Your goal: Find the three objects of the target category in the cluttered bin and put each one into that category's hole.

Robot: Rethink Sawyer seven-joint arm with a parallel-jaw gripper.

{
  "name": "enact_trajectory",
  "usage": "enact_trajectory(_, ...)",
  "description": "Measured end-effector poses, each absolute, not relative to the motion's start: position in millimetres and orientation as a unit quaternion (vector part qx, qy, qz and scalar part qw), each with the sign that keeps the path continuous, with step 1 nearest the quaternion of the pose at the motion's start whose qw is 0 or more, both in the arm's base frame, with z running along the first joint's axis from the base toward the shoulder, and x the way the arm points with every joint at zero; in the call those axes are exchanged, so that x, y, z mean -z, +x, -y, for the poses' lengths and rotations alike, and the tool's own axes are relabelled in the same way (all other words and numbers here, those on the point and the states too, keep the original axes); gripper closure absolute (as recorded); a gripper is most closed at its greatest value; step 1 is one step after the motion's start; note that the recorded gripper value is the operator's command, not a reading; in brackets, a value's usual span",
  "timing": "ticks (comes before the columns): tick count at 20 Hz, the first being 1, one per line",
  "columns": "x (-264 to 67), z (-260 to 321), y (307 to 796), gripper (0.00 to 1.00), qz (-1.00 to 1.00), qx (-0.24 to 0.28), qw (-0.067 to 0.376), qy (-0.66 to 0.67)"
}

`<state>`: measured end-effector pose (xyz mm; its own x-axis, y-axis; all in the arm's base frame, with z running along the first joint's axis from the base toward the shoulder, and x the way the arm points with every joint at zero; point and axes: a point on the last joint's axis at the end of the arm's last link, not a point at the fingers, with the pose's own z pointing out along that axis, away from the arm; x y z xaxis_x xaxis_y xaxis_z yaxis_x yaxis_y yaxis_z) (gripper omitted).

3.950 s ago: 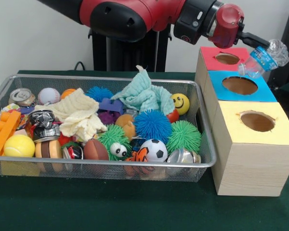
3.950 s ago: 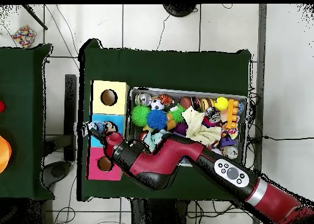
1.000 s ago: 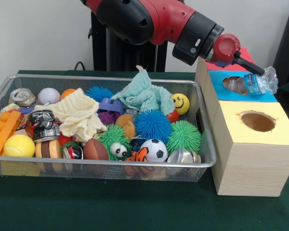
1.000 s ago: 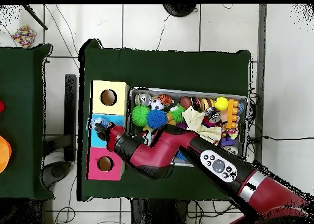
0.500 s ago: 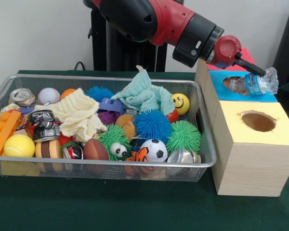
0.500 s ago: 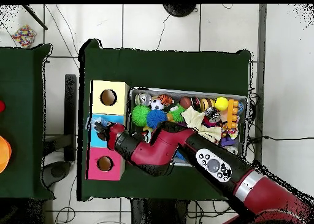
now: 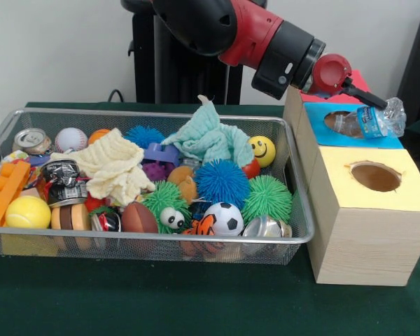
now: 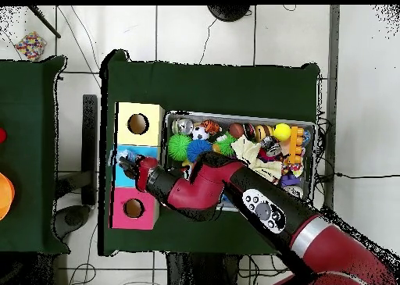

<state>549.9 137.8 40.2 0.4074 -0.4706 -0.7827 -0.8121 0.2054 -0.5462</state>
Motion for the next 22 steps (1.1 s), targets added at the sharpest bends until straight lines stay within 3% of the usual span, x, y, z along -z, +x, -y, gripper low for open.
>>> enact_trajectory(12,-43.5,-135.4,562.6,1.0,-0.54,-0.192,0.549,-0.609)
enact_trajectory(22,-46.4,-134.9,568.0,1.0,-0.543,-0.195,0.534,-0.617)
